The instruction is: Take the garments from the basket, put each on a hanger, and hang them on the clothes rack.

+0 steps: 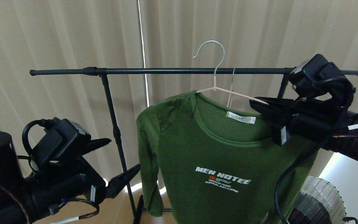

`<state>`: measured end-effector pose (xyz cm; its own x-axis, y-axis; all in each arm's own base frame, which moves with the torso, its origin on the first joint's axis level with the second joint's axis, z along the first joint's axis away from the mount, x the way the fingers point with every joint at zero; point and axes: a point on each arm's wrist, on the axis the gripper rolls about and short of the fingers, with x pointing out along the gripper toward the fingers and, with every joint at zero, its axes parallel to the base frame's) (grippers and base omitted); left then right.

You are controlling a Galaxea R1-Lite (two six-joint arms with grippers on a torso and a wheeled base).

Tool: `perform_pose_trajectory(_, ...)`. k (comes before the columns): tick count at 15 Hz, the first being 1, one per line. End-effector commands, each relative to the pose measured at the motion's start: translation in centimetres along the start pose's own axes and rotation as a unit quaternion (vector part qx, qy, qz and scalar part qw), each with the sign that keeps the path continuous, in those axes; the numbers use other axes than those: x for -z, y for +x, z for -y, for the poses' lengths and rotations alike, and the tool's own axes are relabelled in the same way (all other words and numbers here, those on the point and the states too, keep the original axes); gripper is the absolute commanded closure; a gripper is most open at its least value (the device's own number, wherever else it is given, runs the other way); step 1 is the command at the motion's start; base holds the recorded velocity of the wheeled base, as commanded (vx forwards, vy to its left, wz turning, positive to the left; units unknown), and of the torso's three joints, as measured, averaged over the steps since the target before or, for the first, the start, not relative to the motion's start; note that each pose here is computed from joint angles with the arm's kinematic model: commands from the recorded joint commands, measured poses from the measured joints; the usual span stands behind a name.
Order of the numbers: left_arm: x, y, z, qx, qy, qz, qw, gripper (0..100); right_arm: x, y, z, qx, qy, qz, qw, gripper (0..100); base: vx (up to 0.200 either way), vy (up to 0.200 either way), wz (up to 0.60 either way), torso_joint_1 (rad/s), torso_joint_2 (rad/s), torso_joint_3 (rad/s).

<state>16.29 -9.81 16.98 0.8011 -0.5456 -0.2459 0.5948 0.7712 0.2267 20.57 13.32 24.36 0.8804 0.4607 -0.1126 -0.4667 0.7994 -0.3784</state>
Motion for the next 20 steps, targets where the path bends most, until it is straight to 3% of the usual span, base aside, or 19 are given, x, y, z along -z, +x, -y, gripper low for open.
perform_pose_trajectory(1, 1.3, 0.2, -0.3, 0.011, -0.008, -0.020, 0.9997, 0, -0.6, -1.4, 0.4, 0.005, 0.004, 0.019, 0.9998, 100, 0.000, 0.000, 0.00, 0.000, 0.00, 0.000)
perform_pose_trajectory(4, 1.7, 1.4, -1.9, -0.019, -0.021, -0.036, 0.9989, 0, -1.0, -2.7, 0.6, 0.001, 0.009, 0.037, 0.9993, 100, 0.000, 0.000, 0.00, 0.000, 0.00, 0.000)
perform_pose_trajectory(6, 1.6, 2.1, -2.5, -0.028, -0.023, -0.039, 0.9986, 0, -1.0, -3.6, 0.5, -0.038, 0.012, 0.058, 0.9975, 100, 0.000, 0.000, 0.00, 0.000, 0.00, 0.000)
perform_pose_trajectory(12, 0.7, 3.0, -3.0, -0.032, -0.021, -0.028, 0.9988, 0, -1.0, -3.8, 0.5, -0.047, 0.012, 0.064, 0.9968, 100, 0.000, 0.000, 0.00, 0.000, 0.00, 0.000)
perform_pose_trajectory(13, 0.8, 3.0, -3.0, -0.034, -0.021, -0.030, 0.9988, 100, -1.0, -3.8, 0.5, -0.047, 0.012, 0.063, 0.9968, 100, 0.000, 0.000, 0.00, 0.000, 0.00, 0.000)
perform_pose_trajectory(15, 1.2, 2.7, -3.9, -0.054, -0.022, -0.037, 0.9976, 100, -1.0, -3.8, 0.5, -0.045, 0.018, 0.062, 0.9969, 100, 0.000, 0.000, 0.00, 0.000, 0.00, 0.000)
perform_pose_trajectory(17, 2.8, 1.9, -5.1, -0.084, -0.019, -0.067, 0.9940, 100, -0.8, -3.9, 1.0, -0.031, 0.020, 0.057, 0.9977, 100, 0.000, 0.000, 0.00, 0.000, 0.00, 0.000)
perform_pose_trajectory(20, 3.6, 1.6, -5.6, -0.098, -0.028, -0.082, 0.9914, 100, -0.7, -3.9, 1.2, -0.025, 0.021, 0.056, 0.9979, 100, 0.000, 0.000, 0.00, 0.000, 0.00, 0.000)
